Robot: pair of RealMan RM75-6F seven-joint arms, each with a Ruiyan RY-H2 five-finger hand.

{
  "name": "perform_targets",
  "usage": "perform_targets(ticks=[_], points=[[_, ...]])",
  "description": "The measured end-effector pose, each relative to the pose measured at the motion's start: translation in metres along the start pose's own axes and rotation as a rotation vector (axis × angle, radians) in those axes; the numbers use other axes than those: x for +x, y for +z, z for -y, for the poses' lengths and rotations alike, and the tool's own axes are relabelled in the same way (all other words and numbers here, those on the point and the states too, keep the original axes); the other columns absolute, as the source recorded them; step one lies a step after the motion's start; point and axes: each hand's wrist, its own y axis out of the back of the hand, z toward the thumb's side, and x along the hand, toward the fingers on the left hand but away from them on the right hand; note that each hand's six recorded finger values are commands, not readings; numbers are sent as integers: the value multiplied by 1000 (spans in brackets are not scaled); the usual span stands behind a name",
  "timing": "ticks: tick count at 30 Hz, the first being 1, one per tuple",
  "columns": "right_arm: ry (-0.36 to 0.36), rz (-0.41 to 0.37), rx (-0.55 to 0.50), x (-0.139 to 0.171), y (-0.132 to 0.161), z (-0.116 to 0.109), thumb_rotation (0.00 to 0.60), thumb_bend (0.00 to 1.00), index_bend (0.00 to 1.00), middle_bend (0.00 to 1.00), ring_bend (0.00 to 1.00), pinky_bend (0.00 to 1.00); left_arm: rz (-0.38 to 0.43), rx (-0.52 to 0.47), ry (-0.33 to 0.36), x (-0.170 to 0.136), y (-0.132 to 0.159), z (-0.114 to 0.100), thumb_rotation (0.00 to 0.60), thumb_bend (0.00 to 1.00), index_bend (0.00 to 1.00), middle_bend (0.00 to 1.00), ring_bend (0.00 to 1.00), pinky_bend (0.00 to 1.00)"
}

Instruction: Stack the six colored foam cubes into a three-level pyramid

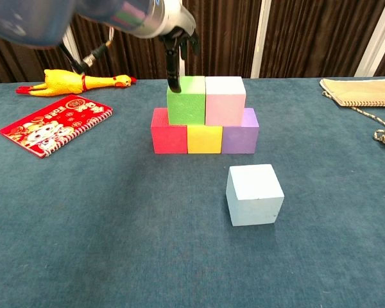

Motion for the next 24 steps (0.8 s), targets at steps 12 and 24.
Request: perform_targets(ticks=[12,24], points=[[25,-15,16,2,6,6,600,192,140,138,22,0,47,-52,138,-47,-45,-52,600,258,98,118,0,0],[144,-169,-10,13,47,15,600,192,139,138,21,0,-19,-133,288,-119,-178,-55,600,258,100,122,0,0]])
